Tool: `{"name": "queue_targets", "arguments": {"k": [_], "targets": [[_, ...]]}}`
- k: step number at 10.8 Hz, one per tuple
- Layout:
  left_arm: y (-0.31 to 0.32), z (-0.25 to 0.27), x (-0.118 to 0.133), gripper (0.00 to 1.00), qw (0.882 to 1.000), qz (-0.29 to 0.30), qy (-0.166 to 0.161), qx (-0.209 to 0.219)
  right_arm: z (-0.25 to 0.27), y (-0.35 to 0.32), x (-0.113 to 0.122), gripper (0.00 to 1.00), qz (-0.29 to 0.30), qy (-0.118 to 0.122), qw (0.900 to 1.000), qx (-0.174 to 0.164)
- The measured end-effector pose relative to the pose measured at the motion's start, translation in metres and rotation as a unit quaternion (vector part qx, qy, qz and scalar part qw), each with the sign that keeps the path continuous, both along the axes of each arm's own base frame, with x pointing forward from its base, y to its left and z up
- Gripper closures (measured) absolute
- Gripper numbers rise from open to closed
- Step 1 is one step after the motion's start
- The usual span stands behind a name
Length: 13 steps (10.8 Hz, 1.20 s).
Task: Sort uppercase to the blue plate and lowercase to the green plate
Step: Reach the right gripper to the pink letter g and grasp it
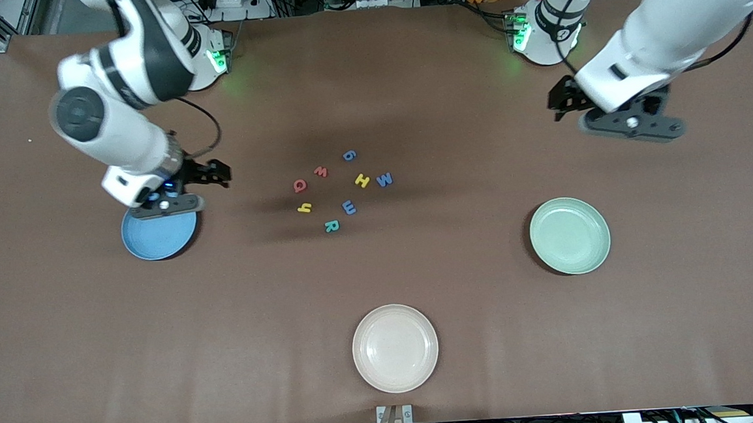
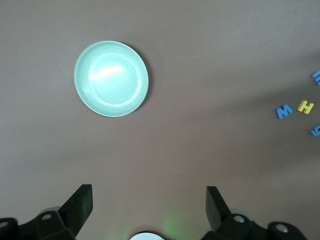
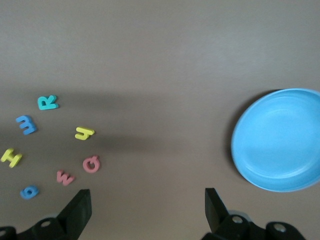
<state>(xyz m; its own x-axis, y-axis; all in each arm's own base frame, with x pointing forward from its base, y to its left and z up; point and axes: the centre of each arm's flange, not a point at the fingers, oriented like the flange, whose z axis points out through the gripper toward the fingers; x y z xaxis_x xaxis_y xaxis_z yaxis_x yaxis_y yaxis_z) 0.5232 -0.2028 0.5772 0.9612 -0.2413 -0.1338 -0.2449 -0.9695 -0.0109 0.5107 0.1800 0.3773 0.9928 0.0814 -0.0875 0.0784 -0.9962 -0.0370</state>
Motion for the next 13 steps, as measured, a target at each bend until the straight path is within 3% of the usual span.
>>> {"name": "queue_targets", "arguments": {"k": [4,7,13], "targets": [[-0.001,-0.027,0.015,0.0,1.0,0.001,0.018,-0.003,-0.09,0.044,-0.032,0.0,-0.03,-0.008,1.0,-0.004],[-0.003,-0.032,0.016,0.0,1.0,-0.001,0.022,-0.003,-0.134,0.078,-0.054,0.0,-0.045,-0.032,0.998,0.005],[0.002,-0.041,0.021,0.0,1.0,0.003,0.03,-0.002,-0.175,0.117,-0.086,0.07,-0.052,-0.028,0.998,0.003]]}}
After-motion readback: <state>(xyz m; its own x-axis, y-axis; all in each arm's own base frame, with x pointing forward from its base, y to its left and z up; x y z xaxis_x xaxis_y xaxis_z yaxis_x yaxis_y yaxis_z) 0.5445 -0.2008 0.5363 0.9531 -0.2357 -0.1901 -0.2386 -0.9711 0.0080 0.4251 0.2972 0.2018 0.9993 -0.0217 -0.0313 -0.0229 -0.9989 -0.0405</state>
